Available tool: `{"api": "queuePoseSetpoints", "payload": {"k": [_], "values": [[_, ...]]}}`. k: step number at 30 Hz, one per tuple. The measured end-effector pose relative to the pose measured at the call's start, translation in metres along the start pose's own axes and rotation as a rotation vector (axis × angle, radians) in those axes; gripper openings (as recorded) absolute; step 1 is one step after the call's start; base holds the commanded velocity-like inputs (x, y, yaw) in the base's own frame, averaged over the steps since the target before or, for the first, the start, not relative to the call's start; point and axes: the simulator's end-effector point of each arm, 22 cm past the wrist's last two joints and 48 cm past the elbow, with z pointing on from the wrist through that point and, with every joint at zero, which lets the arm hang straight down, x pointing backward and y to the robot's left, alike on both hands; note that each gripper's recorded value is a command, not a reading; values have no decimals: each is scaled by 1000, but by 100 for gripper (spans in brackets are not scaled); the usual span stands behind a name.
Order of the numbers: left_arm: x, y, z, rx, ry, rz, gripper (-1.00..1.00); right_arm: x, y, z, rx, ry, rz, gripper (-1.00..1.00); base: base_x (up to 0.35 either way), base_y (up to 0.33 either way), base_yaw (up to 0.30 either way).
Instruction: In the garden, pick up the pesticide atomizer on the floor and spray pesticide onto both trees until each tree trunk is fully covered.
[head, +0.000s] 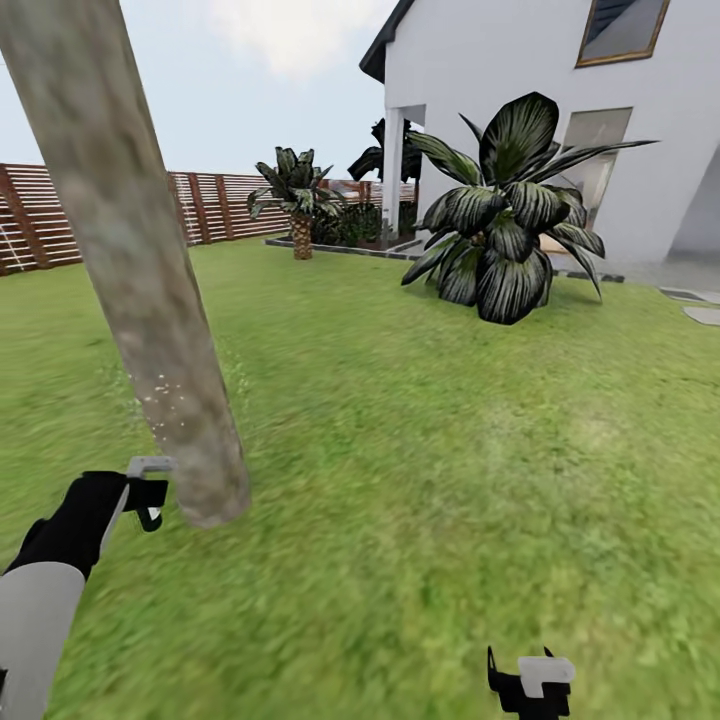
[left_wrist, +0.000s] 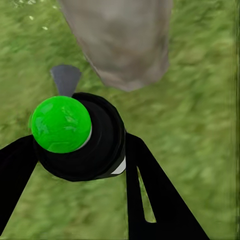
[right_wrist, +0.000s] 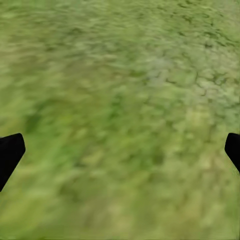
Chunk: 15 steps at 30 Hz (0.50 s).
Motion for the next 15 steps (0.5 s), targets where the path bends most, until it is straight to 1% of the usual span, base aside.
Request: {"api": "queuePoseSetpoints", "payload": {"k": [4, 6, 8, 10, 12, 14, 15], "values": [[-1, -10, 0, 19, -3, -6, -100, 0, -1, 0, 1, 0, -1, 100, 270, -169, 1], [2, -14, 2, 44, 2, -28, -100, 0, -1, 0, 1, 0, -1, 100, 270, -169, 0], [15, -9, 5, 46, 19, -46, -100, 0, -1, 0, 1, 0, -1, 100, 247, -150, 0], [48, 3, 10, 26, 52, -59, -100, 0, -1, 0, 0, 0, -1, 100, 58, -32, 0], [60, 7, 15, 18, 21, -44, -100, 0, 0, 0, 0, 0, 0, 100, 15, -9, 0], [64, 1, 17, 27, 2, -40, -100, 0, 0, 0, 0, 0, 0, 100, 3, -2, 92], [70, -9, 19, 45, 7, -45, -100, 0, 0, 0, 1, 0, 1, 100, 1, 0, 211]]}}
